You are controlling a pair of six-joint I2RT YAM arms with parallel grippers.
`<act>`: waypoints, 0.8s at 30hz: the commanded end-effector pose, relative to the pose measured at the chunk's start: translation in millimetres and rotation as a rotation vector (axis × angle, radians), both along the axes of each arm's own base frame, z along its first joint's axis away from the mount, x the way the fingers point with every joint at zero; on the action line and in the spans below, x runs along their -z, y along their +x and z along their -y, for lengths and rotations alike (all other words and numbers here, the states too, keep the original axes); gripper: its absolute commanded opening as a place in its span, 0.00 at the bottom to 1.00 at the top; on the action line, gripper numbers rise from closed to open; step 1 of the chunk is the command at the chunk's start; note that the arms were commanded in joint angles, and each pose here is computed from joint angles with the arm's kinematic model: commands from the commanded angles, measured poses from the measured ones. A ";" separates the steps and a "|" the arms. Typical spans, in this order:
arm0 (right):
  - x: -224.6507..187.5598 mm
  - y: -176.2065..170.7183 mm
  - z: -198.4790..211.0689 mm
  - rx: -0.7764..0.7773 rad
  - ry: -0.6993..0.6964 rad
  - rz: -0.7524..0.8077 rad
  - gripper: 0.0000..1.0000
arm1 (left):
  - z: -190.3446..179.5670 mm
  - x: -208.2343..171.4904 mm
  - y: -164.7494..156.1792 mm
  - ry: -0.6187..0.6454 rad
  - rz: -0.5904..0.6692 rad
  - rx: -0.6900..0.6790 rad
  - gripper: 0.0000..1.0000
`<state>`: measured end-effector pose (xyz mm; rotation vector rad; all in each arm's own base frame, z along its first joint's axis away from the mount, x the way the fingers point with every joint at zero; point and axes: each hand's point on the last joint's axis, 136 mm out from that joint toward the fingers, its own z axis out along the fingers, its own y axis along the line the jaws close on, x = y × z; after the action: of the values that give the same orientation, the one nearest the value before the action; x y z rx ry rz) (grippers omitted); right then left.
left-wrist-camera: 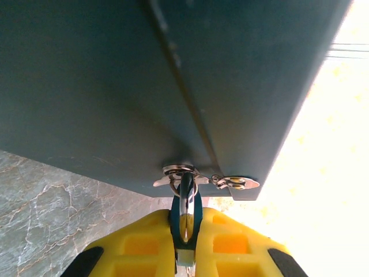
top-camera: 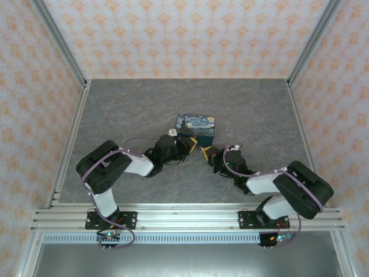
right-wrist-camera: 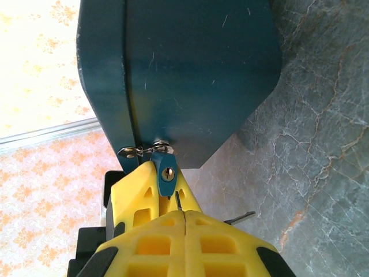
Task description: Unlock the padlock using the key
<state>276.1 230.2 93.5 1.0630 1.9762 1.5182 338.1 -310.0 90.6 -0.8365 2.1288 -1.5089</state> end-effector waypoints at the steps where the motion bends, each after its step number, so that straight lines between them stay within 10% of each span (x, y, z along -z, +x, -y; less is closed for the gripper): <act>1: -14.9 9.8 -6.2 0.020 0.048 0.037 0.00 | 5.2 -34.5 6.0 -0.061 0.082 -0.012 0.00; 24: -14.2 17.1 -13.8 0.015 0.060 0.039 0.00 | 7.4 -35.7 2.8 -0.072 0.078 0.001 0.00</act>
<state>286.9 239.1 96.2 1.0710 1.9480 1.5526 338.0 -310.0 90.6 -0.8371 2.1290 -1.5095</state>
